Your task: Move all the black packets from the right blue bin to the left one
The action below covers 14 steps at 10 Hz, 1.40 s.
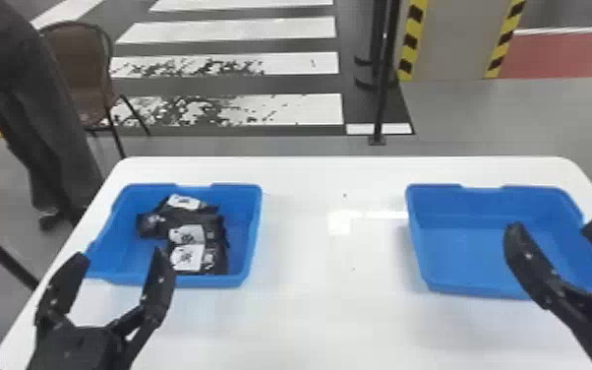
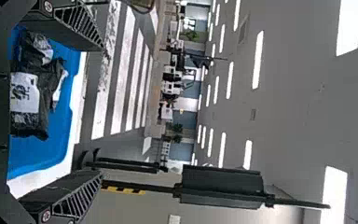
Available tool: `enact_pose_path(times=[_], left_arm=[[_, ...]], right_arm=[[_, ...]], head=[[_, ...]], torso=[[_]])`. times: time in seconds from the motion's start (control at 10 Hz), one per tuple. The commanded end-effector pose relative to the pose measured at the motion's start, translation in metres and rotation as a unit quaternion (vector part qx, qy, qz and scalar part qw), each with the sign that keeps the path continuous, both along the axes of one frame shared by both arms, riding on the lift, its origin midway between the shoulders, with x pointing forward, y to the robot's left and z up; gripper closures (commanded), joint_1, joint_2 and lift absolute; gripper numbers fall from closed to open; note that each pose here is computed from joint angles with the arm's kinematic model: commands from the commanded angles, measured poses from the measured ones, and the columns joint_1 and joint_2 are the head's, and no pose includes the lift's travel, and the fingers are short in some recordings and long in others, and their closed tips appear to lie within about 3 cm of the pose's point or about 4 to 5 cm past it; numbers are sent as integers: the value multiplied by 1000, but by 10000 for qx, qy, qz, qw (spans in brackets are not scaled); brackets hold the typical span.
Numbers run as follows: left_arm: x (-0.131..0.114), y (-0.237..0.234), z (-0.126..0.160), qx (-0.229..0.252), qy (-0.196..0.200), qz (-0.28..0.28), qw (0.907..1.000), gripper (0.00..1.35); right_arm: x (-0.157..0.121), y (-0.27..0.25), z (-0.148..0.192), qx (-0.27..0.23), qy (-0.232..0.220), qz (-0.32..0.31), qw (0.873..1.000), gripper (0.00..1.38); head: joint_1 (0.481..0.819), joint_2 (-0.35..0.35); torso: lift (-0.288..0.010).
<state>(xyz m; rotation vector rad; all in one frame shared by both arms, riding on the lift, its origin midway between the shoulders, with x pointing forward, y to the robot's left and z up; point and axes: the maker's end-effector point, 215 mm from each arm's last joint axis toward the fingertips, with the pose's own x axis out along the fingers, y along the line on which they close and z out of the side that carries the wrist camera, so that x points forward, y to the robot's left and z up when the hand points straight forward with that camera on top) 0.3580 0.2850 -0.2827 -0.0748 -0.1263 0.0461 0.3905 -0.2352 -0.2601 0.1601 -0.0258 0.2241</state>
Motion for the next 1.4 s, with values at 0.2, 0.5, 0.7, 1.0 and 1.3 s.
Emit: enact_pose_path(times=[0.2,0.5,0.7,1.0,1.3], left_arm=[[-13,-2,6,598,198,-151,9979,56],[-22,12,13,674,199,39,9975,56],[-25,17,18,746,186,105,9970,56],[-26,19,25,750,135,125,9970,56],[-26,18,27,757,111,107,9970,56]], right_arm=[[-19,5,-21,-467,215,179,9985,121],[-32,9,-30,-498,320,252,9979,124],[-31,-9,-29,-634,316,4,9975,124],[-31,-20,-28,-673,317,-130,9971,133],[-29,-20,-27,-637,288,-122,9975,133]], head=[[695,76],[695,101],[695,118],[695,84],[695,81]], torso=[[-140],[-140],[-140],[-140],[-140]])
